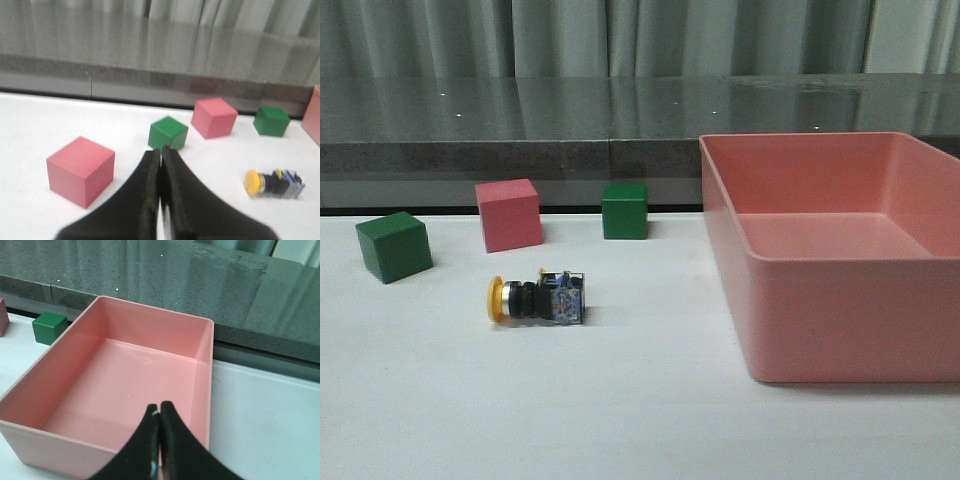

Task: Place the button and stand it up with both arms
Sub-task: 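Withdraw the right gripper back above the pink bin, then lower the left gripper over the lying button and grasp its body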

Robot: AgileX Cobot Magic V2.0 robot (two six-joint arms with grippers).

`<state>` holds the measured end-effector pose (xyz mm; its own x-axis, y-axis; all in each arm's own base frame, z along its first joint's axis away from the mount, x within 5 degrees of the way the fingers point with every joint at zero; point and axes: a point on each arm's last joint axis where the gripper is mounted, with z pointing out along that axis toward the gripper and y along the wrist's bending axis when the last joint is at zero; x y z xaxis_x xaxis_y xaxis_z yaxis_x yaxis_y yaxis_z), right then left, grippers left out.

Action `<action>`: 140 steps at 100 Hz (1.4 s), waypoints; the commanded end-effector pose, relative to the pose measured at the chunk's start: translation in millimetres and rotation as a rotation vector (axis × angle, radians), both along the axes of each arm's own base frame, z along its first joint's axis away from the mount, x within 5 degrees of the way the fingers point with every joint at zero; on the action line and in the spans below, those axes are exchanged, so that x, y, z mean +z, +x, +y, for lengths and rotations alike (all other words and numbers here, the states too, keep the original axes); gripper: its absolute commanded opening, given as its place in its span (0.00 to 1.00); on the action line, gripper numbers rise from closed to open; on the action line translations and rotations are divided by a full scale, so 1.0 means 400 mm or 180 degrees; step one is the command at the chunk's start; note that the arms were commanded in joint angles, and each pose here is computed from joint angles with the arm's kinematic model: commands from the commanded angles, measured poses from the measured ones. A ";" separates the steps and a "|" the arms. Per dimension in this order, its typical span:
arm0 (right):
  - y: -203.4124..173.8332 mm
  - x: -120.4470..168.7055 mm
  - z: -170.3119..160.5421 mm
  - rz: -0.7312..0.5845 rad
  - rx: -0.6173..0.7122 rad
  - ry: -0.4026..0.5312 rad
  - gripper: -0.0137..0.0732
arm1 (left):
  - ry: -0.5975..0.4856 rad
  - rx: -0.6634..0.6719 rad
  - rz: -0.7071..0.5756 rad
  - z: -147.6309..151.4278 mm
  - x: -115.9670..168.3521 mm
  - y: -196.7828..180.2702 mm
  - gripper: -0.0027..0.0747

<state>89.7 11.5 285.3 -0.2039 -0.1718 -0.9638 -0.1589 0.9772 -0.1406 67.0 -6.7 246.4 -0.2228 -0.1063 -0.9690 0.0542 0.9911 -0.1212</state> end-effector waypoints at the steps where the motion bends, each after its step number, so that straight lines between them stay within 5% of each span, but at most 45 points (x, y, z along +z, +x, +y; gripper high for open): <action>1: 0.004 0.038 -0.004 -0.0322 -0.0072 0.0052 0.09 | -0.0076 -0.0017 0.0203 -0.004 0.085 0.050 0.01; 19: 0.004 0.038 -0.004 -0.0322 -0.0072 0.0052 0.09 | -0.0139 -0.0061 0.0745 -0.012 0.149 0.175 0.01; 50: 0.004 0.038 -0.004 -0.0322 -0.0072 0.0052 0.09 | 0.0400 -0.0424 0.1611 -0.024 0.146 0.345 0.06; 57: 0.004 0.038 -0.004 -0.0322 -0.0072 0.0052 0.09 | 0.0495 -0.0522 0.1785 -0.026 0.139 0.372 0.20; 70: 0.004 0.038 -0.004 -0.0322 -0.0072 0.0052 0.09 | 0.0553 -0.0602 0.1943 -0.029 0.134 0.406 0.62; 77: 0.004 0.038 -0.004 -0.0321 -0.0068 0.0052 0.09 | 0.0554 -0.0579 0.1901 -0.028 0.133 0.423 0.74; 90: 0.004 0.038 -0.003 -0.0321 -0.0058 0.0052 0.09 | 0.0431 -0.0533 0.1791 -0.031 0.128 0.443 0.74; 101: 0.004 0.038 -0.001 -0.0321 -0.0018 0.0054 0.09 | 0.0001 -0.0532 0.1767 -0.046 0.127 0.453 0.74; 113: 0.003 0.038 0.002 -0.0321 0.0013 0.0056 0.09 | 0.0054 -0.0783 0.1732 -0.059 0.126 0.457 0.74; 140: 0.003 0.038 0.002 -0.0321 0.0013 0.0056 0.09 | 0.0410 -0.2316 0.1952 -0.126 0.141 0.536 0.74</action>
